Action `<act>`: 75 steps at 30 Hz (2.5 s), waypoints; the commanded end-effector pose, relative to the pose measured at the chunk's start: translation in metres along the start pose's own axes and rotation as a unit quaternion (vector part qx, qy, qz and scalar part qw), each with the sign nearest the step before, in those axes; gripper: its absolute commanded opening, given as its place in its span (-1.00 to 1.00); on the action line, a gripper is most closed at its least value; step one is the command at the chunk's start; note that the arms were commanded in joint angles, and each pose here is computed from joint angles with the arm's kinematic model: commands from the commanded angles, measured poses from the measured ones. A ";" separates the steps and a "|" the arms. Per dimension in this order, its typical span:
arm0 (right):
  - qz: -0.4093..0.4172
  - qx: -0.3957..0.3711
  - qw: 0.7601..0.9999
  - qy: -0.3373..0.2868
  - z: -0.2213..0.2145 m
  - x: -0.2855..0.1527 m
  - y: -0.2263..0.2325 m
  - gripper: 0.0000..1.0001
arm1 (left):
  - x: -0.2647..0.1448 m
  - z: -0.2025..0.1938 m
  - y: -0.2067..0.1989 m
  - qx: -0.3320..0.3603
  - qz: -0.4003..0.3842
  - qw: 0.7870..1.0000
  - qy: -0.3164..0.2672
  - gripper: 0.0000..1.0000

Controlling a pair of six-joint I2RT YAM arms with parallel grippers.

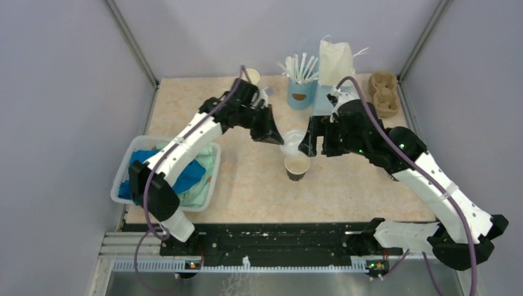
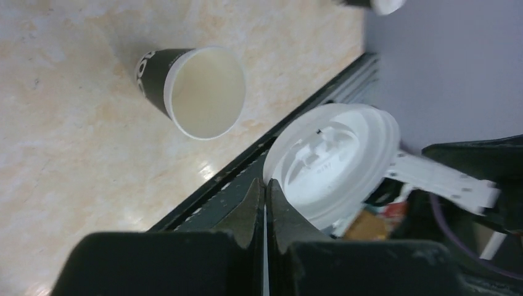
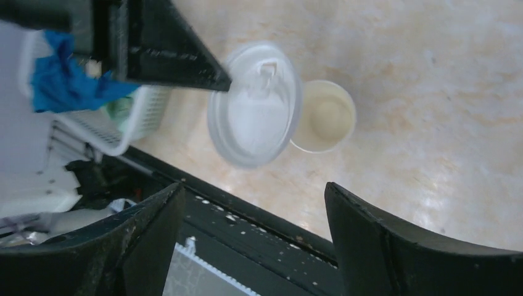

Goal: Pack the takeout coffee

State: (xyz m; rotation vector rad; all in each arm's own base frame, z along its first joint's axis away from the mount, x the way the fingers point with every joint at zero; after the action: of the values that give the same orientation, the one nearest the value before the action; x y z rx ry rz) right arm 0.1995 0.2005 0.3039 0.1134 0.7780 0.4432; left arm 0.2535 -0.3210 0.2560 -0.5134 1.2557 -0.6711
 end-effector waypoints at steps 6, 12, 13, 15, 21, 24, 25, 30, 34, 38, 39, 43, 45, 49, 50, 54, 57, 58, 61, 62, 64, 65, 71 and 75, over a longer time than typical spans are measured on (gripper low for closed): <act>0.299 -0.016 0.940 -0.165 0.083 -0.082 0.081 0.89 | -0.135 0.021 -0.077 -0.066 -0.428 0.901 0.009 -1.00; 0.421 0.065 0.886 -0.186 0.124 -0.084 0.114 0.92 | -0.175 0.015 -0.101 -0.028 -0.546 0.837 0.010 -1.00; 0.439 0.080 0.876 -0.185 0.128 -0.084 0.119 0.93 | -0.180 0.014 -0.104 -0.015 -0.558 0.830 0.007 -1.00; 0.483 0.093 0.848 -0.196 0.139 -0.090 0.130 0.94 | -0.185 0.014 -0.107 -0.008 -0.566 0.824 0.008 -1.00; 0.509 0.120 0.827 -0.207 0.149 -0.090 0.134 0.97 | -0.184 0.015 -0.107 -0.003 -0.567 0.824 0.010 -1.00; 0.510 0.123 0.826 -0.207 0.151 -0.087 0.135 0.96 | -0.182 0.014 -0.105 -0.009 -0.569 0.822 0.011 -1.00; 0.510 0.123 0.825 -0.210 0.151 -0.087 0.135 0.95 | -0.183 0.014 -0.105 -0.009 -0.571 0.821 0.011 -1.00; 0.500 0.135 0.829 -0.210 0.153 -0.081 0.132 0.88 | -0.184 0.012 -0.105 -0.008 -0.571 0.821 0.013 -1.00; 0.496 0.138 0.832 -0.204 0.153 -0.075 0.132 0.77 | -0.182 0.011 -0.104 -0.010 -0.566 0.824 0.016 -1.00; 0.483 0.141 0.841 -0.200 0.152 -0.070 0.130 0.69 | -0.181 0.011 -0.103 -0.011 -0.563 0.826 0.018 -1.00; 0.479 0.139 0.843 -0.200 0.151 -0.069 0.129 0.68 | -0.180 0.011 -0.103 -0.011 -0.561 0.827 0.018 -1.00; 0.475 0.137 0.845 -0.203 0.151 -0.070 0.129 0.57 | -0.177 0.011 -0.100 -0.016 -0.557 0.830 0.018 -1.00; 0.476 0.137 0.845 -0.201 0.150 -0.070 0.129 0.55 | -0.175 0.011 -0.099 -0.016 -0.554 0.832 0.019 -1.00; 0.477 0.139 0.845 -0.198 0.150 -0.070 0.129 0.50 | -0.173 0.012 -0.099 -0.018 -0.547 0.837 0.017 -1.00; 0.478 0.139 0.844 -0.198 0.150 -0.071 0.129 0.48 | -0.172 0.013 -0.098 -0.020 -0.545 0.838 0.018 -1.00; 0.479 0.142 0.843 -0.199 0.150 -0.073 0.129 0.43 | -0.169 0.013 -0.096 -0.026 -0.541 0.840 0.019 -0.98; 0.479 0.149 0.841 -0.202 0.150 -0.075 0.128 0.41 | -0.166 0.013 -0.093 -0.031 -0.531 0.847 0.017 -0.65; 0.478 0.152 0.841 -0.204 0.149 -0.077 0.126 0.40 | -0.164 0.012 -0.090 -0.033 -0.527 0.849 0.015 -0.39; 0.459 0.169 0.850 -0.198 0.143 -0.075 0.119 0.41 | -0.155 0.011 -0.074 -0.053 -0.506 0.861 0.011 0.15; 0.444 0.173 0.857 -0.194 0.139 -0.071 0.114 0.41 | -0.151 0.009 -0.066 -0.061 -0.493 0.868 0.011 0.25; 0.392 0.178 0.886 -0.173 0.123 -0.057 0.099 0.41 | -0.141 0.010 -0.044 -0.090 -0.458 0.884 0.003 0.42; 0.352 0.163 0.907 -0.163 0.112 -0.047 0.088 0.41 | -0.133 0.011 -0.029 -0.112 -0.433 0.894 0.000 0.49; 0.163 0.104 0.980 -0.056 0.046 -0.012 0.029 0.43 | -0.095 0.003 0.049 -0.153 -0.254 0.954 -0.035 0.76; 0.106 0.074 0.991 0.020 0.013 0.007 0.009 0.43 | -0.081 -0.008 0.071 -0.155 -0.196 0.968 -0.019 0.78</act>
State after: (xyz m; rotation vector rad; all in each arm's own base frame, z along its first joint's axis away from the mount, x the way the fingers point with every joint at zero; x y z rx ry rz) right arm 0.2184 0.2404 0.3584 0.5424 0.6823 0.7115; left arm 0.2677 -0.2242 0.3071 -1.2055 1.1086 -0.9039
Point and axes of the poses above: each gripper's point midway between its finger pads, its own x axis out along the fingers, its own y axis along the line the jaws close on, z = x × y, the point moved 1 cm from there along -x, back along the fingers, and after that the axes turned 6 degrees about -x, right-handed, at the moved point
